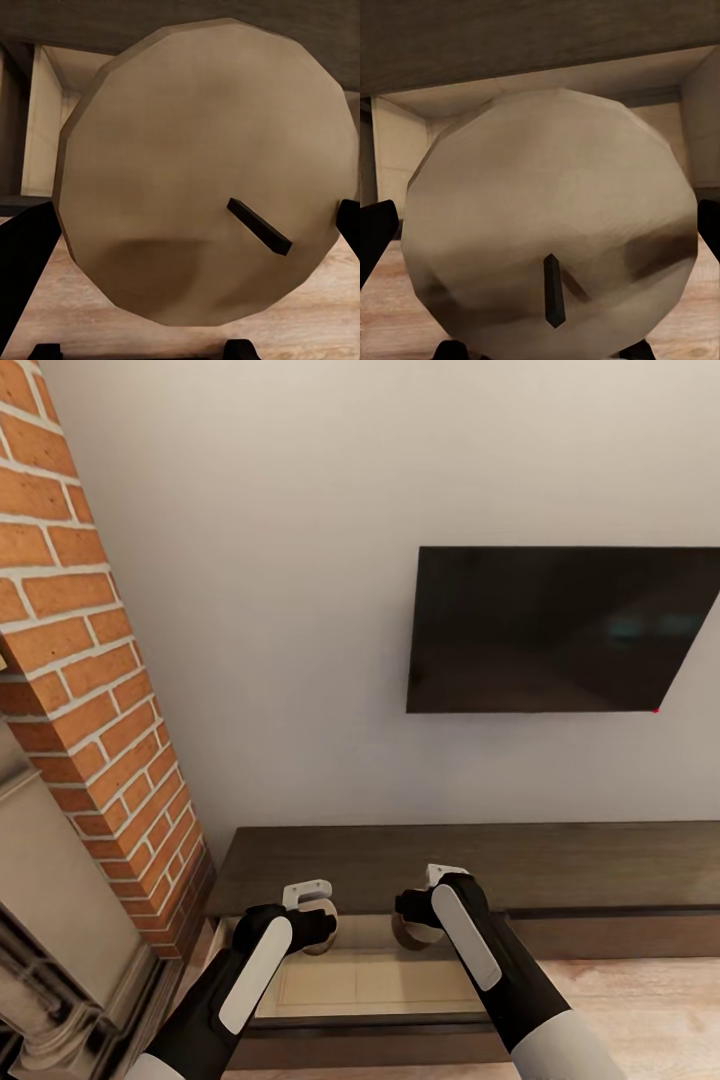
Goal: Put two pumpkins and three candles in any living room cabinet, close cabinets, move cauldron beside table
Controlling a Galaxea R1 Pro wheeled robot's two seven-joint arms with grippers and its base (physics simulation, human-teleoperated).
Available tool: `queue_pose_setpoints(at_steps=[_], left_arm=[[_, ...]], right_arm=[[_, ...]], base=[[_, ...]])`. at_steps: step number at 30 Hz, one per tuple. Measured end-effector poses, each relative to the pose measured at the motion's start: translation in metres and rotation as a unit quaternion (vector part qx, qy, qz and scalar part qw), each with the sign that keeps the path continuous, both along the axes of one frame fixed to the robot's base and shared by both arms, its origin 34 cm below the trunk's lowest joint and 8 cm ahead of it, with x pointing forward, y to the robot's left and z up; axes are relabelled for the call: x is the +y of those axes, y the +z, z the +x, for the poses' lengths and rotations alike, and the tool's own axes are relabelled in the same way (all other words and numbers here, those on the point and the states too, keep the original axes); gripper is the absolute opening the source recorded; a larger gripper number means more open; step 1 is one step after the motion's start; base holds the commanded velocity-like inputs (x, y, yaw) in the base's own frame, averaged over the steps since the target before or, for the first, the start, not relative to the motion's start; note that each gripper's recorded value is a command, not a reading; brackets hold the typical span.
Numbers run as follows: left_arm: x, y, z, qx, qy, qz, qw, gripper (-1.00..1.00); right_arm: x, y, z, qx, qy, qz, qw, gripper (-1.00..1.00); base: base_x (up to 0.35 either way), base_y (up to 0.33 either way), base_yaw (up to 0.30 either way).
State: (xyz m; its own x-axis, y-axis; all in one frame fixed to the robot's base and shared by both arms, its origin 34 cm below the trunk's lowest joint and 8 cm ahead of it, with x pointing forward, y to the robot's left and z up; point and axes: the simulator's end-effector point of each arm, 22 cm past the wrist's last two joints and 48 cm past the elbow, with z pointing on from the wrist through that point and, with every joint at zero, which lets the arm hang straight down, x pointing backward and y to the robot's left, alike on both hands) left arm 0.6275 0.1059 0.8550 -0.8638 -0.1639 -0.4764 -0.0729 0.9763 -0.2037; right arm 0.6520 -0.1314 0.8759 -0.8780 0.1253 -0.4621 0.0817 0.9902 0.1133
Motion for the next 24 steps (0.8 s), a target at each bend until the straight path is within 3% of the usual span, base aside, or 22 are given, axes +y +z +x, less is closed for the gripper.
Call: queue_pose_setpoints(at_steps=[24], left_arm=[[-0.001,-0.026,0.006,0.0,0.0,-0.001,1.0,-1.0]], right_arm=[[0.002,-0.024,0.007,-0.004,-0.001,0.005,1.0,-1.0]], base=[[0.0,0.0,0.0]])
